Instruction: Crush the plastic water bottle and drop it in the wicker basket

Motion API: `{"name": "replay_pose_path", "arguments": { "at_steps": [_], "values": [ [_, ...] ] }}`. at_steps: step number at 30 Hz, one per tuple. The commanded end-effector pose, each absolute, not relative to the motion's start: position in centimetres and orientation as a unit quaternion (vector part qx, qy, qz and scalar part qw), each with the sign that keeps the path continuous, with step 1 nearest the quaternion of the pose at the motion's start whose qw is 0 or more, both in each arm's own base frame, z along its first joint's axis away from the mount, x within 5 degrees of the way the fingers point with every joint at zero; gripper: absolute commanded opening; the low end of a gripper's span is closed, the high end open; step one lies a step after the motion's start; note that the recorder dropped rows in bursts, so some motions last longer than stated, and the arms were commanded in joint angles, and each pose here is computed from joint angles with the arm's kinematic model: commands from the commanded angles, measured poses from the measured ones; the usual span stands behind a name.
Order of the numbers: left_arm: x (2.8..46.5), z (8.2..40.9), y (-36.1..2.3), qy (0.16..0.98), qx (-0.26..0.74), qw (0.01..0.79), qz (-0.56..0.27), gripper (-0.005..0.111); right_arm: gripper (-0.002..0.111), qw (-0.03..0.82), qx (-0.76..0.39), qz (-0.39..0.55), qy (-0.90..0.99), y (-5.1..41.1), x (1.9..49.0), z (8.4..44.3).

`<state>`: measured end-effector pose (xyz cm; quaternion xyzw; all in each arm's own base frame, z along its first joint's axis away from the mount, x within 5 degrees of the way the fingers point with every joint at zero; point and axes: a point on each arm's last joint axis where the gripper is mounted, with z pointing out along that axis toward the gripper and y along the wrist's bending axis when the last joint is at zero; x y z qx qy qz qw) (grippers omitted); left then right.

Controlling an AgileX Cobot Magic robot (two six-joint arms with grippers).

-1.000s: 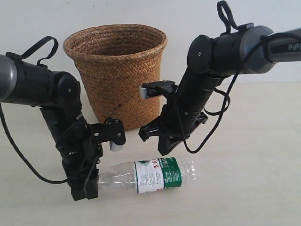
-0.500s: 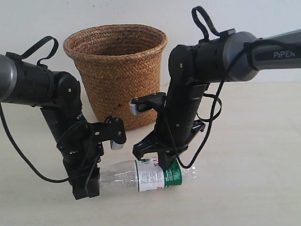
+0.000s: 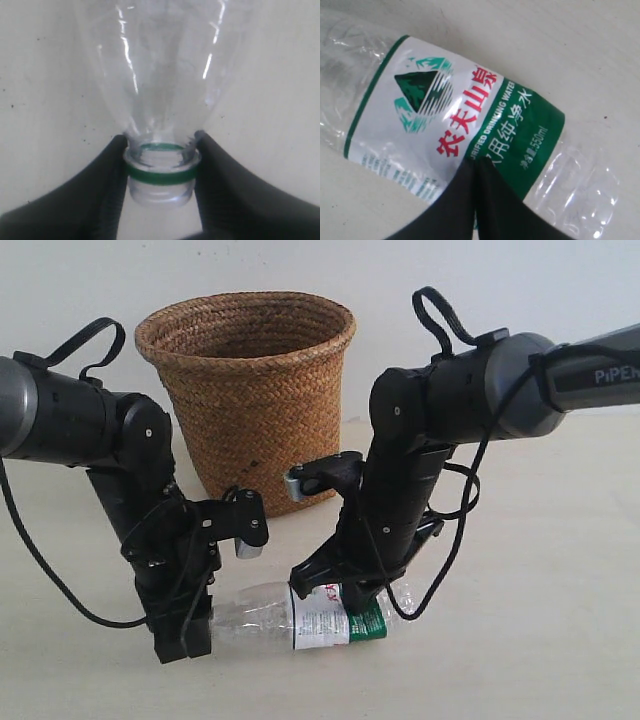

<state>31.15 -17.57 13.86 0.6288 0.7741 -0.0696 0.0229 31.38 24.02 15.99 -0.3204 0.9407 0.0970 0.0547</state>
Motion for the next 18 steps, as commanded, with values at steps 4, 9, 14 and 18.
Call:
{"name": "replay_pose_path", "arguments": {
  "at_steps": [4, 9, 14, 18],
  "values": [
    [30.9, 14.1, -17.5, 0.779, 0.622, 0.02, -0.077, 0.004, 0.0, -0.003, -0.325, 0.072, 0.943, 23.7, 31.2, 11.0],
    [30.9, 14.1, -17.5, 0.779, 0.622, 0.019, -0.078, 0.004, 0.0, 0.002, -0.328, 0.074, 0.942, 23.8, 31.2, 11.3],
    [30.9, 14.1, -17.5, 0.779, 0.622, 0.019, -0.078, 0.004, 0.0, 0.081, -0.339, 0.083, 0.934, 23.7, 31.5, 16.2],
    [30.9, 14.1, -17.5, 0.779, 0.622, 0.019, -0.078, 0.004, 0.0, 0.168, -0.347, 0.093, 0.918, 22.8, 30.6, 22.9]
  ]
}}
